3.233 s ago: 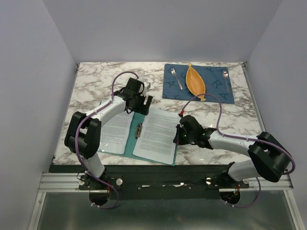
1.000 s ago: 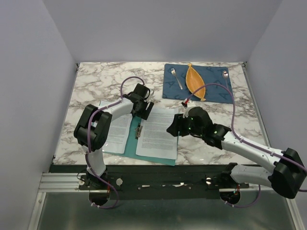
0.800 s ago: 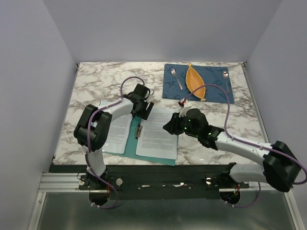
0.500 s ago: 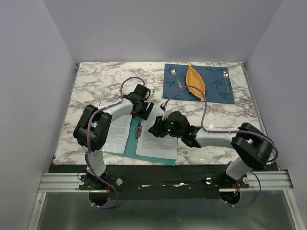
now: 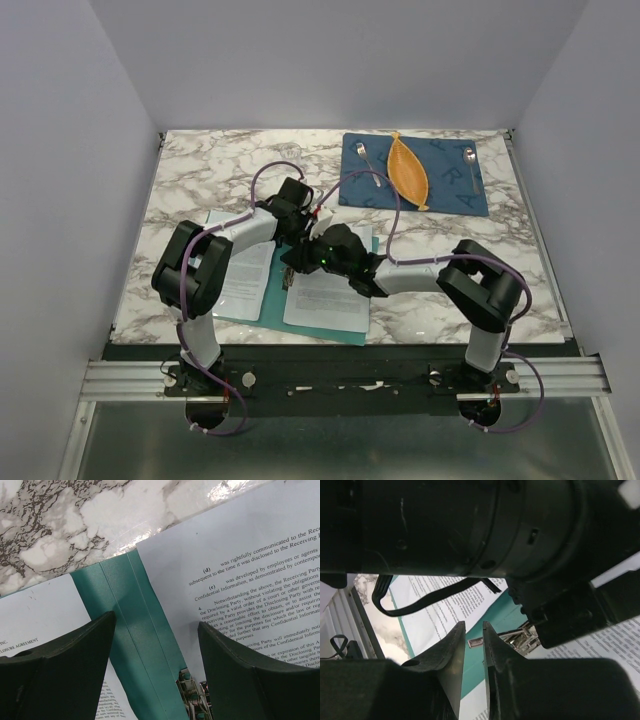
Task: Put the files into the folder
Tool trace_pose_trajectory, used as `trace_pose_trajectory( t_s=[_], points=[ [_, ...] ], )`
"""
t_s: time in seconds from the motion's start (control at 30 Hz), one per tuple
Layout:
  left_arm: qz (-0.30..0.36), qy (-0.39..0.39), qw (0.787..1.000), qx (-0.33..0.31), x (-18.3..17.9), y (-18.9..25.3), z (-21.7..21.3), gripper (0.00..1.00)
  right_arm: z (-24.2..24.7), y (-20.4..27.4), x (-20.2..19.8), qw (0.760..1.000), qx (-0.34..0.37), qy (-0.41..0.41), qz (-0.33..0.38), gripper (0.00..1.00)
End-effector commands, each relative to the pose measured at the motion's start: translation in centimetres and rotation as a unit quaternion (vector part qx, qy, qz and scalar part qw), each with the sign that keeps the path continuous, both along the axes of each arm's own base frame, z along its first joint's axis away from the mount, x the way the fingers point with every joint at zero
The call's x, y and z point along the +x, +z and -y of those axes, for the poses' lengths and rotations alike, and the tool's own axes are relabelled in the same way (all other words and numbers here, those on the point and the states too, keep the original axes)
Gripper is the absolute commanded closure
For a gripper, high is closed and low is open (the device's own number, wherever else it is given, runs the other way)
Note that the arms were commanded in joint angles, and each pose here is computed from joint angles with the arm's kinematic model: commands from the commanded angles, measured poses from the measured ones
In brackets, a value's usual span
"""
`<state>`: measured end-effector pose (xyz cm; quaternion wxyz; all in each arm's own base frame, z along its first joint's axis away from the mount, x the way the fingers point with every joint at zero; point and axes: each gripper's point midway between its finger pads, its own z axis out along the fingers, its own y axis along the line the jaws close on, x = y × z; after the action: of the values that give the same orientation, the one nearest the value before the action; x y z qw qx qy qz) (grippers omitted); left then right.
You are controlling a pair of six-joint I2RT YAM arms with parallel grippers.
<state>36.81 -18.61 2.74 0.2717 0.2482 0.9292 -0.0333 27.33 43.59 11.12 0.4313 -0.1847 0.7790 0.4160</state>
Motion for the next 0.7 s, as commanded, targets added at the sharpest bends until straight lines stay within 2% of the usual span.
trace_pose_trajectory(
  t_s=[0.0, 0.37, 0.67],
  points=[
    [-0.022, -0.009, 0.999, 0.026, -1.5, -1.3, -1.1, 0.2, -1.7, -0.5, 0.5, 1.0, 0.001, -0.001, 0.019, 0.73],
    [-0.028, -0.012, 0.999, 0.029, -1.7, -1.4, -1.2, 0.2, -2.9, -3.3, 1.0, 1.0, -0.008, 0.001, 0.006, 0.78],
    [-0.027, -0.014, 0.999, 0.027, -1.8, -1.0, -1.1, 0.2, -3.2, -5.3, -0.9, 0.999, -0.019, 0.043, -0.02, 0.83]
  ],
)
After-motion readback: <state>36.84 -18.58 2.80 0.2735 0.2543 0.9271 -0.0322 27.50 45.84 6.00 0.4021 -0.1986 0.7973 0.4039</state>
